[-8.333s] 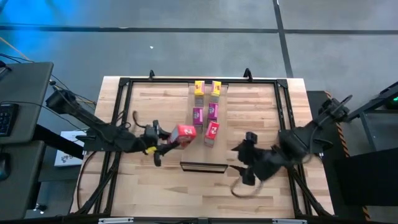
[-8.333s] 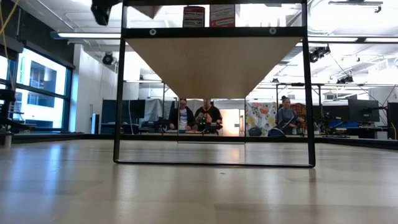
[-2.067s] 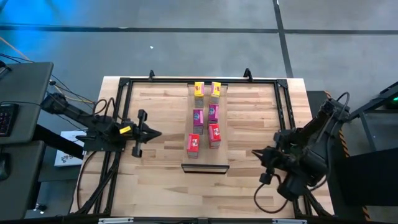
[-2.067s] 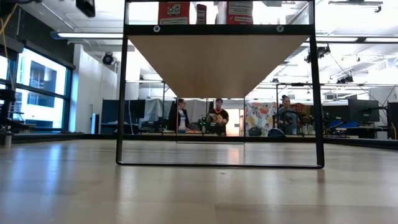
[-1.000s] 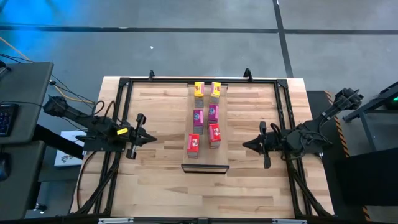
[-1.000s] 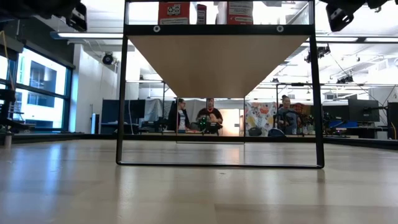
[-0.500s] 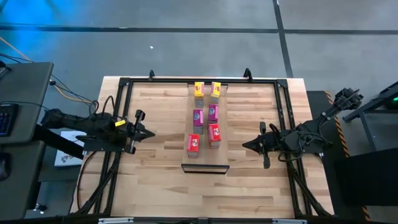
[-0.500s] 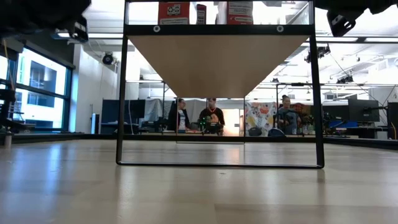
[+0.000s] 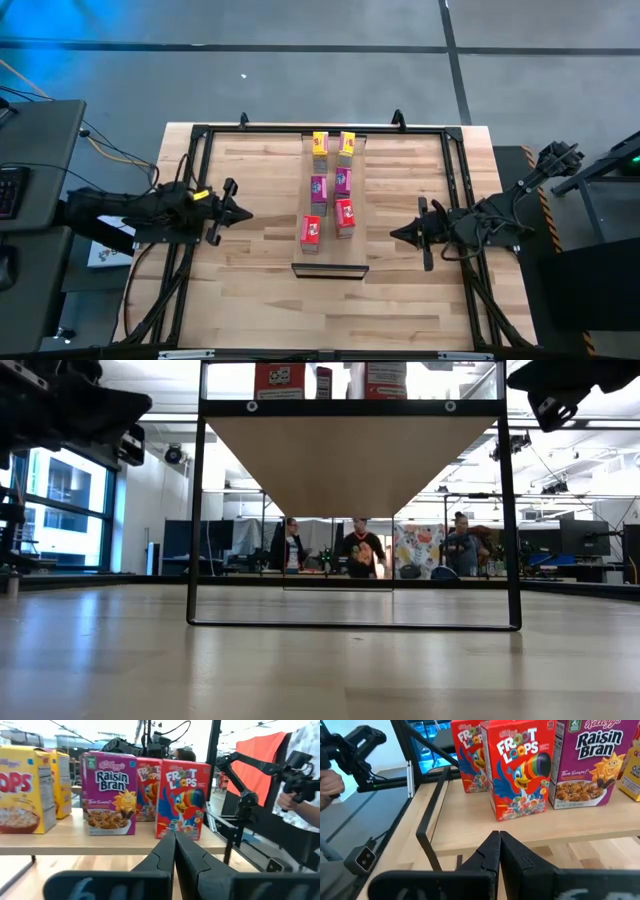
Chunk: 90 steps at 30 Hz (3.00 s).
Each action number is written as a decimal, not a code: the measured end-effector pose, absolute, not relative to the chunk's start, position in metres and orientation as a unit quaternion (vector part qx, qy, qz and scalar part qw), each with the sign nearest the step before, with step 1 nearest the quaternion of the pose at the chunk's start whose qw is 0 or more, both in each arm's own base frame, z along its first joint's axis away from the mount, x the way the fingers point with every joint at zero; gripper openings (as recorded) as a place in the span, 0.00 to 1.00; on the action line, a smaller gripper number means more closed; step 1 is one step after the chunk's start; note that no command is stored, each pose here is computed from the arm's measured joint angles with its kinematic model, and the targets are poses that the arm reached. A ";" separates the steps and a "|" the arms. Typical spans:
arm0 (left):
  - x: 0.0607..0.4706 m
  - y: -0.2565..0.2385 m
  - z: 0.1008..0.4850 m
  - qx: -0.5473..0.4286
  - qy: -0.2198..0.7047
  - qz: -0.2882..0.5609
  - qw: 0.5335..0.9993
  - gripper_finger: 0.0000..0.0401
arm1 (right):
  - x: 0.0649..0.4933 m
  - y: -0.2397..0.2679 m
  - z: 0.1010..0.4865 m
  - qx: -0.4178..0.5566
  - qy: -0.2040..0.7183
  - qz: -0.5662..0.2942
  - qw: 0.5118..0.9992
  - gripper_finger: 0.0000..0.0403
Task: Stack cereal on shelf
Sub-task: Return to Home Position
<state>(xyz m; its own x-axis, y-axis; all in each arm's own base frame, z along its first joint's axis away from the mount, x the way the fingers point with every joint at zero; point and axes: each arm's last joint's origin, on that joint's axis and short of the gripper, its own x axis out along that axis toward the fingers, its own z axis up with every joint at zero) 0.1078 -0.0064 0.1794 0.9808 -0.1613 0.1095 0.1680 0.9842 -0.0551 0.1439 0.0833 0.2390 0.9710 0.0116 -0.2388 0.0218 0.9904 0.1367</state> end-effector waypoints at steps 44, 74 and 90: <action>0.107 -0.009 0.185 -0.065 -0.073 -0.101 0.990 0.00 | 0.111 0.030 0.160 0.033 0.047 0.026 0.998 0.00; 0.097 -0.007 0.170 -0.077 -0.011 -0.066 0.995 0.00 | 0.111 0.015 0.148 0.032 0.098 -0.102 0.989 0.00; 0.097 -0.007 0.170 -0.077 -0.012 -0.064 0.995 0.00 | 0.109 0.015 0.152 0.089 0.072 -0.093 0.989 0.00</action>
